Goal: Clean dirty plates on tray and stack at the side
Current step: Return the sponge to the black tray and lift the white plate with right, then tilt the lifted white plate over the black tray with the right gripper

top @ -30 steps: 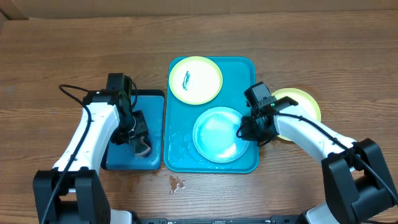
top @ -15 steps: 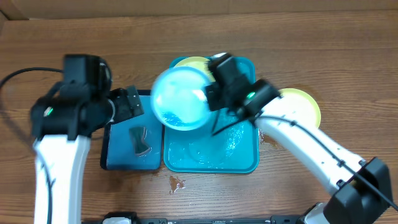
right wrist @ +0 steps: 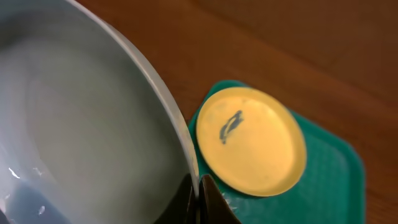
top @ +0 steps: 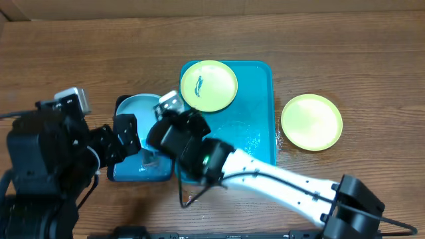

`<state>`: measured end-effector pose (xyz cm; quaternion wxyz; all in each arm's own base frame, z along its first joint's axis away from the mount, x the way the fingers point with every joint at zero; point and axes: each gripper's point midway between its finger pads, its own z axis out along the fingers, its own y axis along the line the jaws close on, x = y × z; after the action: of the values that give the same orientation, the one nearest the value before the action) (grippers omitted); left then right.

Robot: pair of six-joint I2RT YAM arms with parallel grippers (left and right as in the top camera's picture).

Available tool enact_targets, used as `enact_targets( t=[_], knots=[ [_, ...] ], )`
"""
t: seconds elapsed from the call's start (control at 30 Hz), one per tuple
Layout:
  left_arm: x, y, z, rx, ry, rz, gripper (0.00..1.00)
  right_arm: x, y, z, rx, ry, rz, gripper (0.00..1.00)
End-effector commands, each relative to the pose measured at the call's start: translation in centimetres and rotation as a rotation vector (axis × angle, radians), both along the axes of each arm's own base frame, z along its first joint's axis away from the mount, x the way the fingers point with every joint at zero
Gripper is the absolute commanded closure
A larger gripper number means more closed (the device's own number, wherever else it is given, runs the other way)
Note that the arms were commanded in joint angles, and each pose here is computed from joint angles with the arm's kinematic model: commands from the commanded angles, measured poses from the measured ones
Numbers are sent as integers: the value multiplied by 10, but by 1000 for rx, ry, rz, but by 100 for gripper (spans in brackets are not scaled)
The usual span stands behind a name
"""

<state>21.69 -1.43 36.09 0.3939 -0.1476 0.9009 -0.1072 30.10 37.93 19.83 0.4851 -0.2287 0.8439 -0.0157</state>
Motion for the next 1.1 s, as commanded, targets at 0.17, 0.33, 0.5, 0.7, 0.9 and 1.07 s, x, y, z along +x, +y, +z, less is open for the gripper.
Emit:
enact_targets(
  t=[0.17, 0.33, 0.5, 0.7, 0.9, 1.07],
  knots=[
    [0, 2, 5, -11, -15, 17, 0, -22, -20, 60, -68, -309, -198, 96],
    [1, 2, 6, -11, -20, 17, 0, -37, -25, 78, -87, -406, -256, 96],
    [1, 2, 6, -11, -21, 17, 0, -43, -22, 80, -105, -420, -244, 96],
    [1, 2, 6, -11, -21, 17, 0, -43, -21, 81, -90, -422, -248, 96],
    [1, 1, 6, -11, -21, 17, 0, -43, -21, 82, -86, -422, -248, 96],
    [1, 1, 7, -12, -22, 16, 0, -43, -21, 82, -86, -422, -248, 96]
  ],
)
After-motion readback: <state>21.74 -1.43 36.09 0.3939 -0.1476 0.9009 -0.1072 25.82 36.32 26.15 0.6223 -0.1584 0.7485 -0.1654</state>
